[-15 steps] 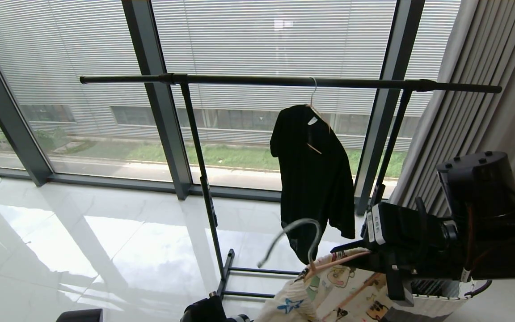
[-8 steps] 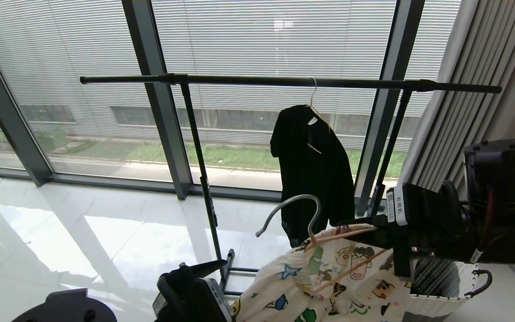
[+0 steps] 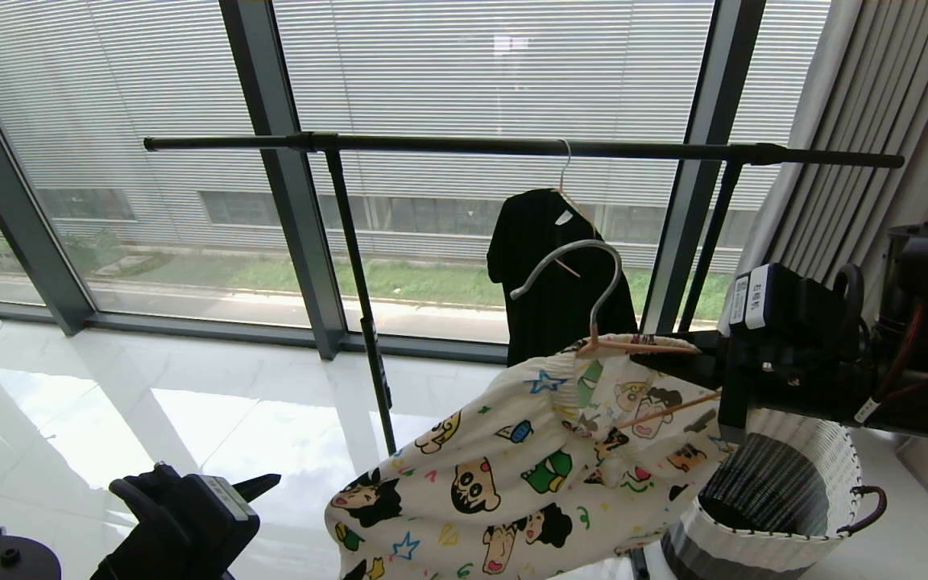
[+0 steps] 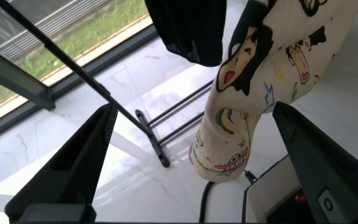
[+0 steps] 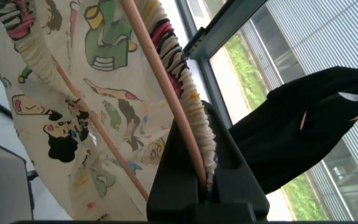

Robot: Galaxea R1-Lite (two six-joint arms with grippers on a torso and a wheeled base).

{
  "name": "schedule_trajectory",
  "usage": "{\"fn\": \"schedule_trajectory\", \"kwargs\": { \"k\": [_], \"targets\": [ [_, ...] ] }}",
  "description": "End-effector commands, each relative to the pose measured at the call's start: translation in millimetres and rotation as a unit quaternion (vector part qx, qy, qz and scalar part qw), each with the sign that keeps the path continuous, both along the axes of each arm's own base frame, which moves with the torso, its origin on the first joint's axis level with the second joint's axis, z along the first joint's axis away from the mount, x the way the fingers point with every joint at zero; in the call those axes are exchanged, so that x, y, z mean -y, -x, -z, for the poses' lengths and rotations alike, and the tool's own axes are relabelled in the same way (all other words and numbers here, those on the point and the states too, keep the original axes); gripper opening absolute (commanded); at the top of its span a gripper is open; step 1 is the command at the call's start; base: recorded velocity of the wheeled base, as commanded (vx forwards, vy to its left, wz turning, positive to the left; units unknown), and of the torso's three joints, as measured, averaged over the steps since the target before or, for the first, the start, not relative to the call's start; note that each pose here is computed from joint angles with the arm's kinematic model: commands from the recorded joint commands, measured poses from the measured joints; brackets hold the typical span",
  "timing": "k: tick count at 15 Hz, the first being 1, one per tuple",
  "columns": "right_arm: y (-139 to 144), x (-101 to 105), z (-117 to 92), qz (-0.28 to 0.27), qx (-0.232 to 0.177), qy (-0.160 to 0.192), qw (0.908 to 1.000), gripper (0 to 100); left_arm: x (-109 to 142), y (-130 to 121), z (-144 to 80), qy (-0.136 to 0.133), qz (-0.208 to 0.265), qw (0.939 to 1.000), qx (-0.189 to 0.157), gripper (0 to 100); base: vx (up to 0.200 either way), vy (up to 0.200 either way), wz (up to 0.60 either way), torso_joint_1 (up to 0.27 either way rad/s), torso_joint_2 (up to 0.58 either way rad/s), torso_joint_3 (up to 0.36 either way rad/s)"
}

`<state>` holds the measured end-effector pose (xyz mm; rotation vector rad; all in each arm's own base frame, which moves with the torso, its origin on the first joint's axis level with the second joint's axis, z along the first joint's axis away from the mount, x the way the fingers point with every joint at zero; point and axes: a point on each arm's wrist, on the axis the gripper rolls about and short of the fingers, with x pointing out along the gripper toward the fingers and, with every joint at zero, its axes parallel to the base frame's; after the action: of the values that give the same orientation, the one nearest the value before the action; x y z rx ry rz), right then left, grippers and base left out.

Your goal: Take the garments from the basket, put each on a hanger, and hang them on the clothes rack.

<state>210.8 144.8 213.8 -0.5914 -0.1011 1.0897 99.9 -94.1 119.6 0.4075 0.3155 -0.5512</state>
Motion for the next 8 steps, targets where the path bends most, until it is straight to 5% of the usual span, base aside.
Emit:
{"fn": "schedule_trajectory", "kwargs": {
  "k": [1,8],
  "targets": [
    [3,2,-4,0.001,0.004,-0.007,1.0000,0,-6,-3,2,-0.003,-0.024,0.9997,-0.003,100,0.000,0.000,0.00,0.000,0.00,0.000],
    [14,1,-15,-0.010,0.011,-0.029,0.9995,0,-4,-7,5,-0.009,-0.027,0.9995,-0.012,100,0.000,0.000,0.00,0.000,0.00,0.000]
  ]
}}
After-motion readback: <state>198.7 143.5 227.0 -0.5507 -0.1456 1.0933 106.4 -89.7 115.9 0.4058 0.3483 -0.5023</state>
